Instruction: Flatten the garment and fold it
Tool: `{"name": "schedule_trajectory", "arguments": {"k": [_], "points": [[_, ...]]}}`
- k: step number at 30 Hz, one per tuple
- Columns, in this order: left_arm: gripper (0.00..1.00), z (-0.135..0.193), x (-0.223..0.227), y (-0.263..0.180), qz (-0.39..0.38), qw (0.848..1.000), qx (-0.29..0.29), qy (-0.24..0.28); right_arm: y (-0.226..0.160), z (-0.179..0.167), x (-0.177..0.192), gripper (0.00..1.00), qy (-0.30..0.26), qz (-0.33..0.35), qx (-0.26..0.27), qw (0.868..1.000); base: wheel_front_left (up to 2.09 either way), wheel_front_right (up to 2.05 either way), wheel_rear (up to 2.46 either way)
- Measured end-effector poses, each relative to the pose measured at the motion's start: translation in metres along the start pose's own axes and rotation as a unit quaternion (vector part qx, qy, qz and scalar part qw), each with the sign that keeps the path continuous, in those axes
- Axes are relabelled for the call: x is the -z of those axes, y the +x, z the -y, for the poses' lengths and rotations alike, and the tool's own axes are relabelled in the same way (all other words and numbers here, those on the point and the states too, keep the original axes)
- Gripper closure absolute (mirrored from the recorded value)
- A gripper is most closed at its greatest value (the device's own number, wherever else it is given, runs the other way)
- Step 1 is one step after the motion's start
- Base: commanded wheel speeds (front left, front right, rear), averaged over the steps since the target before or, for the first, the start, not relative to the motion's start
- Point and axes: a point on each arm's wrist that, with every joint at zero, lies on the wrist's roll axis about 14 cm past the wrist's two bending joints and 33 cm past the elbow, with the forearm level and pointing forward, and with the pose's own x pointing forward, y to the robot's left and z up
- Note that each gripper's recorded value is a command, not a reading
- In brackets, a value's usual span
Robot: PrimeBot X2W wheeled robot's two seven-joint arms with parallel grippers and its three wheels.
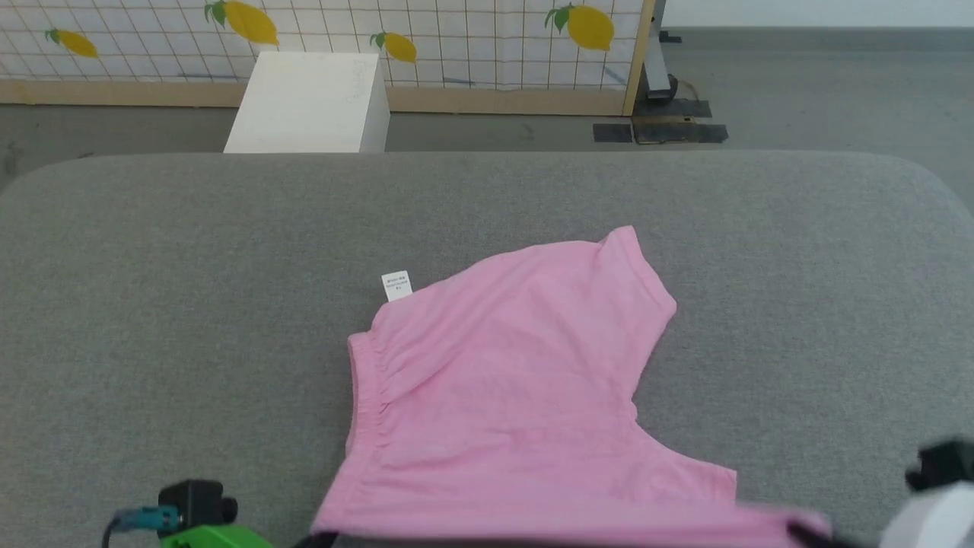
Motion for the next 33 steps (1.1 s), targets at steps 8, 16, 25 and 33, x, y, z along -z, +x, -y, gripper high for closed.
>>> {"name": "schedule_trajectory", "arguments": {"k": [8, 16, 25, 33], "points": [[1.0, 0.024, -0.061, 0.032, 0.043, 0.997, 0.05, 0.048, 0.034, -0.032, -0.117, 1.0, -0.077, 0.12, 0.004, 0.99, 0.0, 0.0, 0.0], [1.0, 0.023, -0.114, 0.073, 0.074, 0.993, 0.048, 0.075, 0.098, -0.047, -0.188, 1.0, -0.108, 0.15, 0.02, 0.983, 0.0, 0.0, 0.0], [1.0, 0.009, -0.133, 0.115, 0.064, 0.994, 0.038, 0.074, 0.172, -0.054, -0.224, 1.0, -0.125, 0.14, 0.03, 0.982, 0.0, 0.0, 0.0], [1.0, -0.014, -0.129, 0.134, 0.043, 0.997, 0.018, 0.059, 0.227, -0.054, -0.213, 1.0, -0.142, 0.096, 0.038, 0.984, 0.0, 0.0, 0.0]]}}
